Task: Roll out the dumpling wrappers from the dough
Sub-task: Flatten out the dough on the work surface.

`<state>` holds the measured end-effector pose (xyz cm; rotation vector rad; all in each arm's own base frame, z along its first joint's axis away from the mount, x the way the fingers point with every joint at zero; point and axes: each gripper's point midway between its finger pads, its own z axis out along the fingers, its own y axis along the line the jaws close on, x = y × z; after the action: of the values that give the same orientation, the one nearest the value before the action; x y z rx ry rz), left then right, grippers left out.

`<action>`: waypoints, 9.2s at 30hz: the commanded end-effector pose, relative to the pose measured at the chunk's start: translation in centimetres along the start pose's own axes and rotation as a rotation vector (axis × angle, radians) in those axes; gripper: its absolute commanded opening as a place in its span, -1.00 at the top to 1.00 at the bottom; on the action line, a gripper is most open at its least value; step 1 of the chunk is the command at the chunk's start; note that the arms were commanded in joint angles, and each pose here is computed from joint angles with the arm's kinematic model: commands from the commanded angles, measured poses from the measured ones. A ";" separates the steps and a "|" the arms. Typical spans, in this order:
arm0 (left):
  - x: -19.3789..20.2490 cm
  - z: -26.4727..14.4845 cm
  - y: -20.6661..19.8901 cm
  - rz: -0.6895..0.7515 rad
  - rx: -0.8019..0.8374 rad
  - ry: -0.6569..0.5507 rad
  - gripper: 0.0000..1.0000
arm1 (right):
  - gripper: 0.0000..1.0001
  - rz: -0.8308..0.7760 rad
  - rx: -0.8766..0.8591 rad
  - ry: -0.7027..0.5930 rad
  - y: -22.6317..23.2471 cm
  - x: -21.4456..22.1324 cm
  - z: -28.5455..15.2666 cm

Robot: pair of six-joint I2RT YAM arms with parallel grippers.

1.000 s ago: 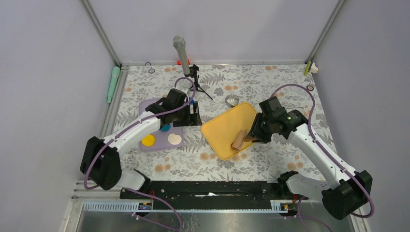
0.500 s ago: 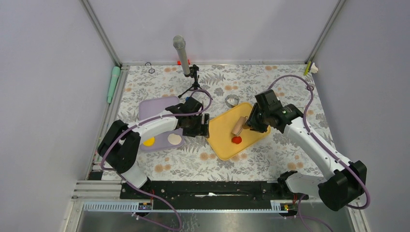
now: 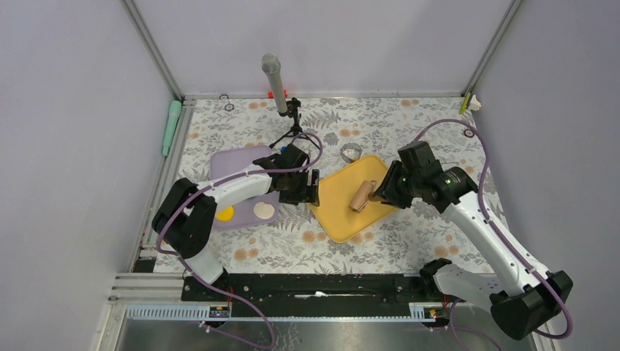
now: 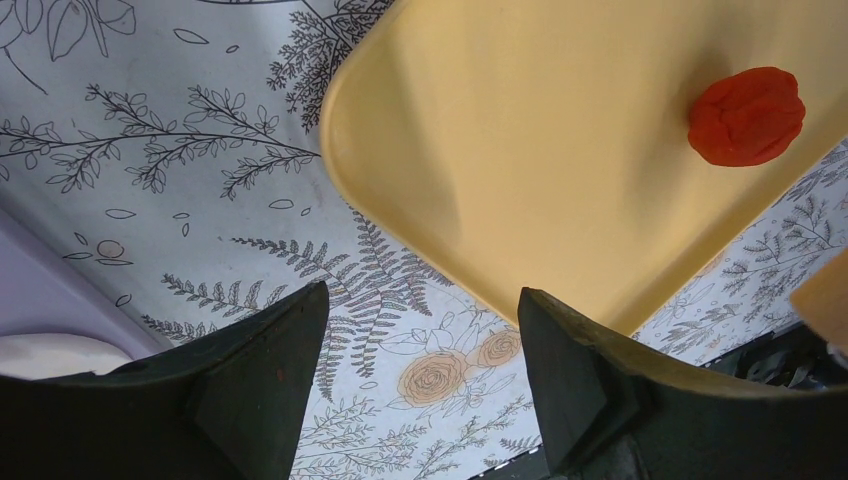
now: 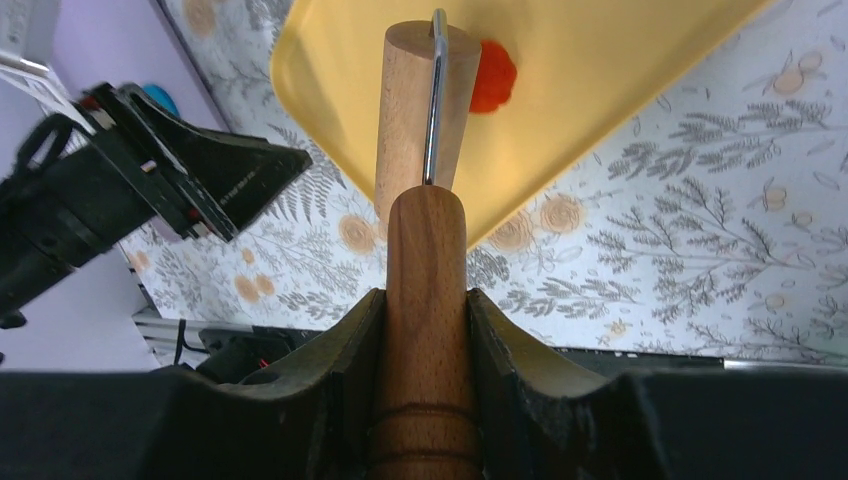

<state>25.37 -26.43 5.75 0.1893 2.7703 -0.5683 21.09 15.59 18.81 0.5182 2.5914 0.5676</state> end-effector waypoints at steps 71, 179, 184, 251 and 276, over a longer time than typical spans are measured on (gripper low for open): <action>-2.2 3.7 2.7 0.045 -0.097 -0.023 0.46 | 1.00 -0.099 0.251 0.102 -2.5 -0.8 8.4; 1.3 1.0 0.1 0.024 0.049 0.100 -0.22 | 1.00 0.003 0.179 0.185 -6.8 5.1 7.6; 1.8 2.3 0.3 0.014 0.031 0.123 -0.15 | 1.00 -0.003 0.198 0.191 -7.5 5.6 6.8; -2.5 3.9 0.7 0.007 0.055 0.115 1.00 | 1.00 -0.090 -0.001 0.227 -0.5 1.3 6.4; -2.2 3.9 1.7 -0.013 0.004 0.099 1.00 | 1.00 -0.046 0.261 0.253 -8.8 5.4 6.3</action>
<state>27.40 -26.87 2.57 0.2413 2.9128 -0.6311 22.00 17.93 11.13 0.4278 2.7649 0.7072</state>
